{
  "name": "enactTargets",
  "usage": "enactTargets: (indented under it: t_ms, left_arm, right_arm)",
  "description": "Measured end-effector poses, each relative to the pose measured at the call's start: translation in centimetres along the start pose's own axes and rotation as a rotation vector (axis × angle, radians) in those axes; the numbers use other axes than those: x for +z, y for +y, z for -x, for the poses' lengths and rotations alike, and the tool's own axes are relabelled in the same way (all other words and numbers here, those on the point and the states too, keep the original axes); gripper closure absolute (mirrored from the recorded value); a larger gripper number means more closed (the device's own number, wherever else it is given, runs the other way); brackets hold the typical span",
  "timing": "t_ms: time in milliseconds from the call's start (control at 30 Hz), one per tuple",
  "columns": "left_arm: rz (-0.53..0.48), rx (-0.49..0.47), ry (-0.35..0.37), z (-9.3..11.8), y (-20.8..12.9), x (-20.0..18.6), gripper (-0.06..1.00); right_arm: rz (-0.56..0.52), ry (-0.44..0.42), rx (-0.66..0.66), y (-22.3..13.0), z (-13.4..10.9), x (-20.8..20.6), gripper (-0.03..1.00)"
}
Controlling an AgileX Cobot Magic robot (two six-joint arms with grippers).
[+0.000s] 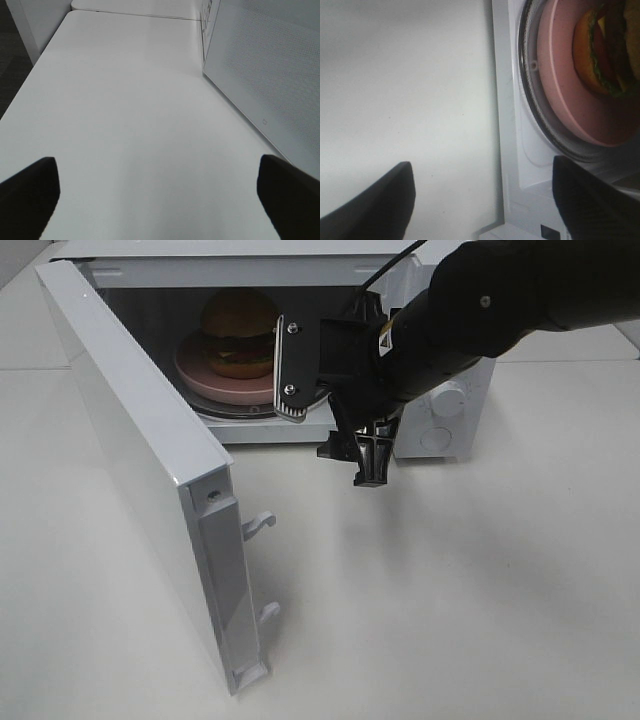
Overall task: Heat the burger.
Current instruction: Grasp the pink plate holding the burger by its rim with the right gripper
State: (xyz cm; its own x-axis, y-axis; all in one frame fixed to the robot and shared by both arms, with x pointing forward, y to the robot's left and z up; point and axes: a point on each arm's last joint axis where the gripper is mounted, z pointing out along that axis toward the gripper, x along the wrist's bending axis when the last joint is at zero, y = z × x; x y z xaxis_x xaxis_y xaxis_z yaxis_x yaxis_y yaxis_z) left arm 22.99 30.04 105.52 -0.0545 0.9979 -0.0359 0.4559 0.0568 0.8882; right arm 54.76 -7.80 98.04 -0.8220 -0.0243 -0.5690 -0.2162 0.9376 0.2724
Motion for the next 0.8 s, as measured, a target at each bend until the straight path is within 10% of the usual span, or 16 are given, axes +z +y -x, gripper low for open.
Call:
enactTargets:
  t_ms: [800]
  left_arm:
    - [0.000,0.000,0.000,0.0,0.0,0.0,-0.05]
  right_arm:
    - [0.105,-0.171,-0.013,-0.9,2.1,2.9,0.20]
